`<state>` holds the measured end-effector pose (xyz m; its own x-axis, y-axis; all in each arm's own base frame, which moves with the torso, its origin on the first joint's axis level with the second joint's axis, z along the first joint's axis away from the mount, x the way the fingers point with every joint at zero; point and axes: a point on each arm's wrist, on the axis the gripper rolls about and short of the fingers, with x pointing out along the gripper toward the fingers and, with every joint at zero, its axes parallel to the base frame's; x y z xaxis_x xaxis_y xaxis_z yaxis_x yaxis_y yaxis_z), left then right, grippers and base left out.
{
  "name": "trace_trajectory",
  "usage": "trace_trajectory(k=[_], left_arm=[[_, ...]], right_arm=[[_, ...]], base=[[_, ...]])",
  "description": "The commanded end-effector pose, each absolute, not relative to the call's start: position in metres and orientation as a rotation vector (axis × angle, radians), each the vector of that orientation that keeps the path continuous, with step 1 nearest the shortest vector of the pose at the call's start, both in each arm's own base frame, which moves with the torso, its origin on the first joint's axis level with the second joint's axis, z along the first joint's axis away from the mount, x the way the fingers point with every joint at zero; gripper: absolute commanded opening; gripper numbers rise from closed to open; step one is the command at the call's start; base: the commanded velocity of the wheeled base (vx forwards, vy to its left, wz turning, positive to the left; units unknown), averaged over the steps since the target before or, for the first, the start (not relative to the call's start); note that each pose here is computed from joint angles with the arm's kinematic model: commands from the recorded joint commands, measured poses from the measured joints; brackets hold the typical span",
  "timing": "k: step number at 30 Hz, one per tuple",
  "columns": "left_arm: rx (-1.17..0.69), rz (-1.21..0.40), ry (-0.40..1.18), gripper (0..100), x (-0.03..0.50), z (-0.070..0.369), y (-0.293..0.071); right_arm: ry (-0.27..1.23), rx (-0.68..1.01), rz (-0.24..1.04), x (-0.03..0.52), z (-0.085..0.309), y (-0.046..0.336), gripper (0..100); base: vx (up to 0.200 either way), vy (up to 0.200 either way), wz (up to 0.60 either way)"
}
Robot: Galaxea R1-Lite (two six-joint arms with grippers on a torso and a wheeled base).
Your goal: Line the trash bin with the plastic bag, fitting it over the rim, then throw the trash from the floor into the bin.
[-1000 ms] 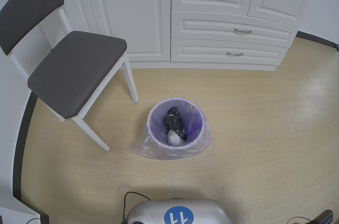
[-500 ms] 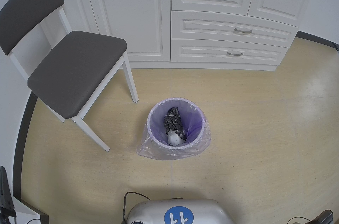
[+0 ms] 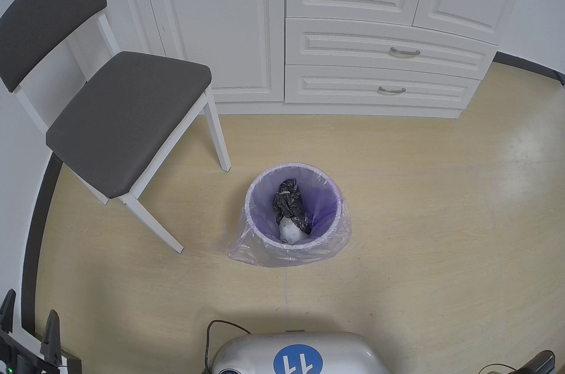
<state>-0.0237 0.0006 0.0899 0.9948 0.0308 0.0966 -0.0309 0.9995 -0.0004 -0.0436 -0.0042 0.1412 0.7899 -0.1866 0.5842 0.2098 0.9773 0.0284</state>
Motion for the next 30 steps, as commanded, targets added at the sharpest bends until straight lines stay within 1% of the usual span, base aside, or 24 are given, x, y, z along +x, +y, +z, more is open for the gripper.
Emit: trace_trajectory(k=[1, 3, 4, 5, 7, 11, 12, 15, 16, 17, 19, 20, 22, 23, 24, 30], left_arm=[[-0.019, 0.027, -0.059, 100, -0.023, 0.081, 0.0], [-0.022, 0.027, -0.052, 100, -0.023, 0.081, 0.0], [-0.021, 0.025, -0.002, 100, -0.023, 0.076, 0.0], [-0.021, 0.02, 0.015, 100, -0.023, 0.074, 0.0], [-0.018, 0.02, 0.014, 100, -0.023, 0.075, 0.0], [-0.006, 0.017, 0.003, 100, -0.023, 0.075, 0.0], [-0.006, 0.017, 0.003, 100, -0.023, 0.075, 0.0], [-0.011, 0.017, 0.001, 100, -0.023, 0.075, 0.0], [-0.011, 0.018, 0.003, 100, -0.023, 0.075, 0.0], [-0.011, 0.018, 0.003, 100, -0.023, 0.075, 0.0], [-0.011, 0.018, 0.001, 100, -0.023, 0.075, 0.0], [-0.009, 0.018, 0.001, 100, -0.023, 0.075, 0.0], [-0.009, 0.018, 0.001, 100, -0.023, 0.075, 0.0], [-0.009, 0.018, 0.003, 100, -0.023, 0.075, 0.0], [-0.009, 0.018, 0.003, 100, -0.023, 0.075, 0.0], [-0.006, 0.018, 0.001, 100, -0.023, 0.075, 0.0]], right_arm=[[-0.57, -0.042, -0.207, -0.04, 0.132, -0.004, 100], [-0.558, -0.041, -0.206, -0.039, 0.131, -0.004, 100], [-0.516, -0.038, -0.203, -0.037, 0.127, -0.004, 100], [-0.498, -0.034, -0.201, -0.036, 0.125, -0.004, 100], [-0.482, -0.031, -0.199, -0.035, 0.124, -0.004, 100], [-0.369, -0.038, -0.2, -0.03, 0.113, -0.004, 100], [-0.366, -0.039, -0.2, -0.03, 0.113, -0.004, 100], [-0.267, -0.049, -0.192, -0.027, 0.103, -0.004, 100], [-0.262, -0.05, -0.191, -0.027, 0.103, -0.004, 100], [-0.22, -0.055, -0.184, -0.026, 0.099, -0.004, 100], [-0.196, -0.058, -0.174, -0.025, 0.096, -0.004, 100], [-0.16, -0.063, -0.155, -0.024, 0.093, -0.003, 100], [-0.16, -0.063, -0.155, -0.024, 0.093, -0.003, 100], [-0.094, -0.058, -0.129, -0.023, 0.086, -0.003, 100], [-0.073, -0.055, -0.128, -0.023, 0.084, -0.003, 100], [-0.066, 0.009, -0.123, -0.023, 0.083, -0.003, 100]], base=[[0.0, 0.0, 0.0], [0.0, 0.0, 0.0], [0.0, 0.0, 0.0], [0.0, 0.0, 0.0], [0.0, 0.0, 0.0], [0.0, 0.0, 0.0], [0.0, 0.0, 0.0], [0.0, 0.0, 0.0], [0.0, 0.0, 0.0], [0.0, 0.0, 0.0], [0.0, 0.0, 0.0], [0.0, 0.0, 0.0], [0.0, 0.0, 0.0], [0.0, 0.0, 0.0], [0.0, 0.0, 0.0], [0.0, 0.0, 0.0]])
